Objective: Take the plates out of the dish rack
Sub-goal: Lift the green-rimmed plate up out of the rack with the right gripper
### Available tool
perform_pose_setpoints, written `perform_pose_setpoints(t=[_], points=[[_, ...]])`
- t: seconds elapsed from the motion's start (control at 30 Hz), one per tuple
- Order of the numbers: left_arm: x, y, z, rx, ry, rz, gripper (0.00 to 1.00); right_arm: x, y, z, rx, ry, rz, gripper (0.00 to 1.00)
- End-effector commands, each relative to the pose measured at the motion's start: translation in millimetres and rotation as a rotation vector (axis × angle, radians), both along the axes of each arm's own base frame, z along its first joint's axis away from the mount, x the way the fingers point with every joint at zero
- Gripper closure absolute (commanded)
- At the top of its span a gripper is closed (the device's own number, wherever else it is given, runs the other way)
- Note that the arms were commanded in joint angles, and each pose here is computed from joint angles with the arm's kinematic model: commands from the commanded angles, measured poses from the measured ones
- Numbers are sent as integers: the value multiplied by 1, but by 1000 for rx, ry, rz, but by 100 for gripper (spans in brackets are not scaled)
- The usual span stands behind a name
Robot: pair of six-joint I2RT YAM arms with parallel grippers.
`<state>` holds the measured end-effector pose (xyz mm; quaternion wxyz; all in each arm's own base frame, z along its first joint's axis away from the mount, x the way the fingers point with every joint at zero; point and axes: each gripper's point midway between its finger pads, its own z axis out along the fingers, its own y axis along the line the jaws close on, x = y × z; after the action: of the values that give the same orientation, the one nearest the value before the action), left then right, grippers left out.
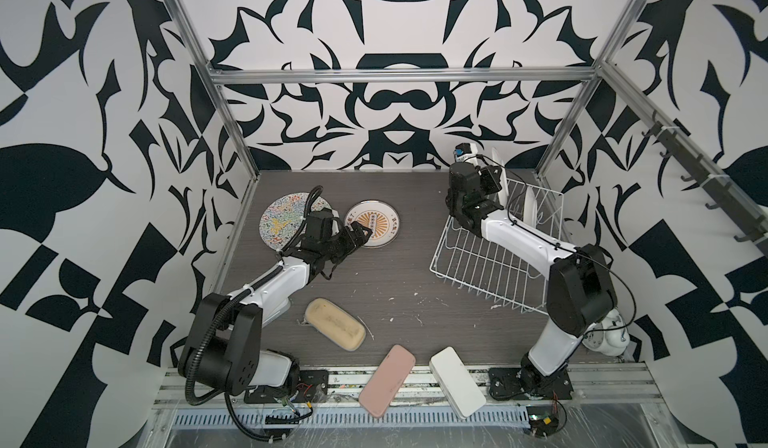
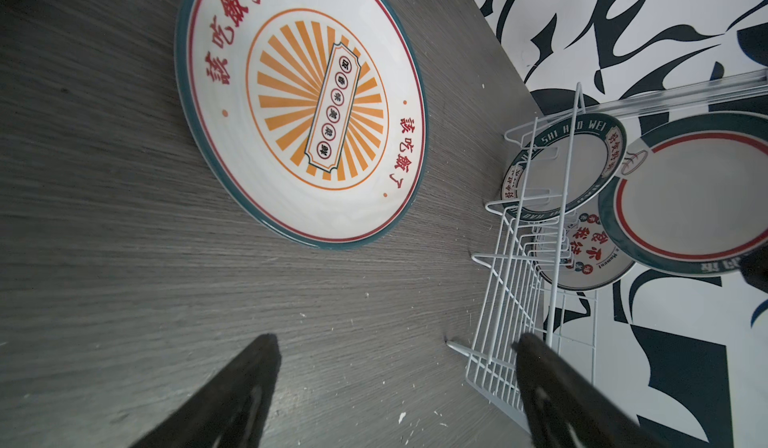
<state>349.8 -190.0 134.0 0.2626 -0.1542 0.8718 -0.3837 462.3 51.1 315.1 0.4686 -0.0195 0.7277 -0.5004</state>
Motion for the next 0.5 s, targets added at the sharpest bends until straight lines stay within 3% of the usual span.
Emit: perform_pose_setpoints(t=[0.0,0.23,0.47], points=[[-3,-2,5,-15,-15,-7,7,-13,-2,46,70,-138,12,100],[-2,-2,11,-23,-25,-5,7,-25,6,69,116,-183,73,100],[0,-3,15,-28,-31,-6,7,-44,18,82,300,-220,204,100]])
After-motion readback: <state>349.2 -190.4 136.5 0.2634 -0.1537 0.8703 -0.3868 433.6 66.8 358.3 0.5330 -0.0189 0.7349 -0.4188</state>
